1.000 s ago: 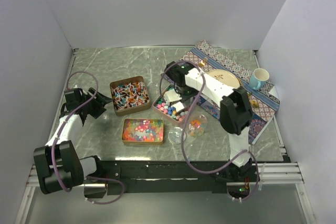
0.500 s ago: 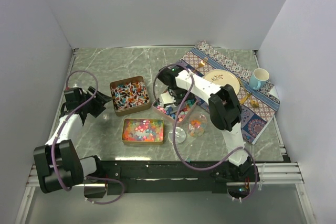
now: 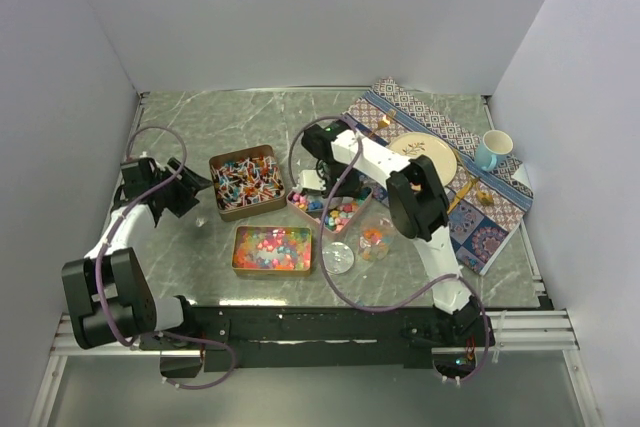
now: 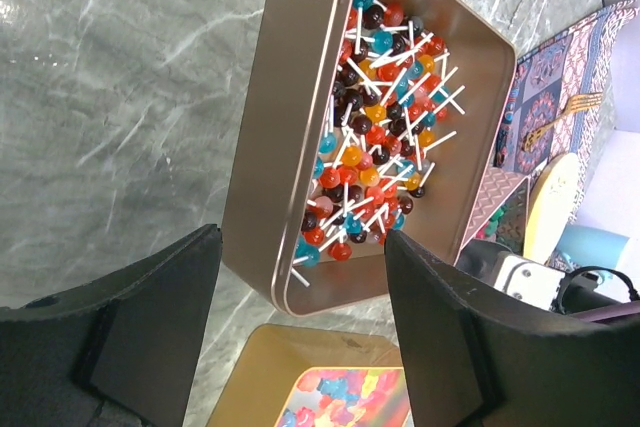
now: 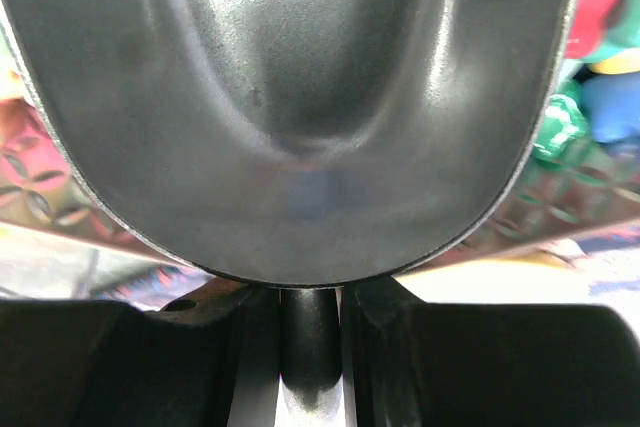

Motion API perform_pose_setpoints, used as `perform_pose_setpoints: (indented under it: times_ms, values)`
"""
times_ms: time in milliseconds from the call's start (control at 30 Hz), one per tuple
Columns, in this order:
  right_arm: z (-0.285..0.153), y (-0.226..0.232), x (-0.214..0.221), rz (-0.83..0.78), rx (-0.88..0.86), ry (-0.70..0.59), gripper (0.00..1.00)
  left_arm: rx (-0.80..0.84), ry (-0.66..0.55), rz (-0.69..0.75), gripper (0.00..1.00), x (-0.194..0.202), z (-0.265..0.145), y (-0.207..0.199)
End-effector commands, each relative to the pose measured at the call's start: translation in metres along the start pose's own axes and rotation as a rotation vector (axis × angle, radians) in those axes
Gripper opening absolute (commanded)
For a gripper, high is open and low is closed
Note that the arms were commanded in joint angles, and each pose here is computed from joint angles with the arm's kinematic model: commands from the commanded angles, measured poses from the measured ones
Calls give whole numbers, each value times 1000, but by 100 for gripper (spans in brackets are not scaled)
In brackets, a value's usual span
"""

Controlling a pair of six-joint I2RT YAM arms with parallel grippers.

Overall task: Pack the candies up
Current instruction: Scoop the fake candies from the storage box.

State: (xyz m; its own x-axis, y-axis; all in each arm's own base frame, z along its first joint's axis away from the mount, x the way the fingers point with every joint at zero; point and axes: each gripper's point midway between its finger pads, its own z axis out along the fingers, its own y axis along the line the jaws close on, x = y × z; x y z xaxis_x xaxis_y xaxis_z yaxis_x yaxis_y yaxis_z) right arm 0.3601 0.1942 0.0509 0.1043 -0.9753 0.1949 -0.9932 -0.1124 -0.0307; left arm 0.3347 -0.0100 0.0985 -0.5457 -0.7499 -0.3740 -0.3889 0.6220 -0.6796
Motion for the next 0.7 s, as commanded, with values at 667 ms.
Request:
perform_pose_setpoints:
  times_ms: [667]
  values:
    - [-23,-7,-30,176,150,-669,0,156,109,246,73,-12,-6,-20]
